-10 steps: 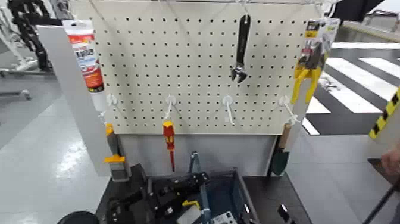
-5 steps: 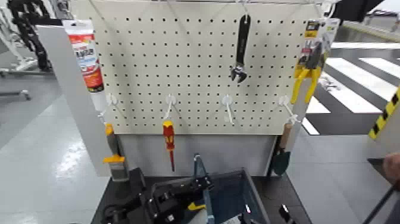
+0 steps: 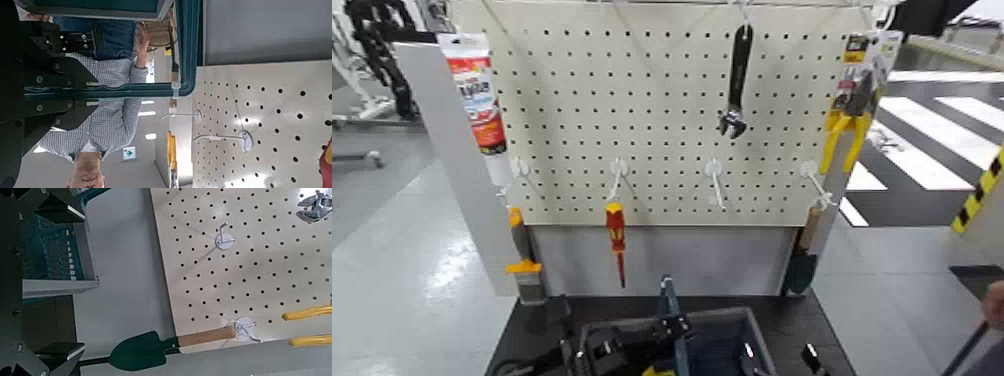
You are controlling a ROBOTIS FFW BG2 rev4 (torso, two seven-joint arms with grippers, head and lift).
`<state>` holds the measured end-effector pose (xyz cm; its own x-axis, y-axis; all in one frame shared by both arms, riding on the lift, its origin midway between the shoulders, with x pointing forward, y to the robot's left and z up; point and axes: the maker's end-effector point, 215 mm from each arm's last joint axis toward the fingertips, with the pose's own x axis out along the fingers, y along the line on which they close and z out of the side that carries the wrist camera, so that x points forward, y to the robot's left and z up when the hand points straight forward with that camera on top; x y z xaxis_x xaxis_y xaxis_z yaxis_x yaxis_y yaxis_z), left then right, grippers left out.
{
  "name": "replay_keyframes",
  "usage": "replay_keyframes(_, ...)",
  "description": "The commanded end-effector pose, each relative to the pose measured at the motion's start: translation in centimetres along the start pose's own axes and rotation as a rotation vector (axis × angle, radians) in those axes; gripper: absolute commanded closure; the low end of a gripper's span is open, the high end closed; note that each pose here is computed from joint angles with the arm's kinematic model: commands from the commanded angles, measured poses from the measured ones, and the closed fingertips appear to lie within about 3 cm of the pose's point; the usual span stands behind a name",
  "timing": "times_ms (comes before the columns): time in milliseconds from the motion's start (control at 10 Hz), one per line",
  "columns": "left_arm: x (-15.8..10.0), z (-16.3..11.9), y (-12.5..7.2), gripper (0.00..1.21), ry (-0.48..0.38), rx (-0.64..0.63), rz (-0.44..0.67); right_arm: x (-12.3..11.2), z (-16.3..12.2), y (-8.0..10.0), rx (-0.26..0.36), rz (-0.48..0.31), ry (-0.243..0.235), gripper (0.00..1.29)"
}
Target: Grasp the handle of the crate.
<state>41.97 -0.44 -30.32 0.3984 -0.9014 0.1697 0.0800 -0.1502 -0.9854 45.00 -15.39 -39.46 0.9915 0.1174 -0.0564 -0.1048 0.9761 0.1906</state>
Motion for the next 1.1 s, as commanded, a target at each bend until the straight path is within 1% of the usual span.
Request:
replay_keyframes(100,0.2,-2.1,-1.5,1.18,0.050,-0.019,-0.028,-0.1,0.0,0.0,0.000,-0.002,-0.002,0.15)
replay_keyframes(300,0.2,-3.0,-2.2,1.18,0.070,-0.026,-0.038,-0.1,0.0,-0.1,-0.001,-0.004,-0.002,0.15)
replay_keyframes(500,0.3,-3.1,-2.7,1.18,0.062,-0.020,-0.049,-0.1,0.1,0.0,-0.003,-0.002,-0.006,0.15)
replay_keyframes(900,0.3,-3.1,-2.6,1.18,0.049,-0.038,-0.066,0.0,0.4,0.2,-0.011,0.000,-0.013,0.15)
replay_keyframes(1100,0.3,-3.1,-2.7,1.18,0.048,-0.041,-0.071,0.0,0.2,0.1,-0.015,-0.002,-0.005,0.15)
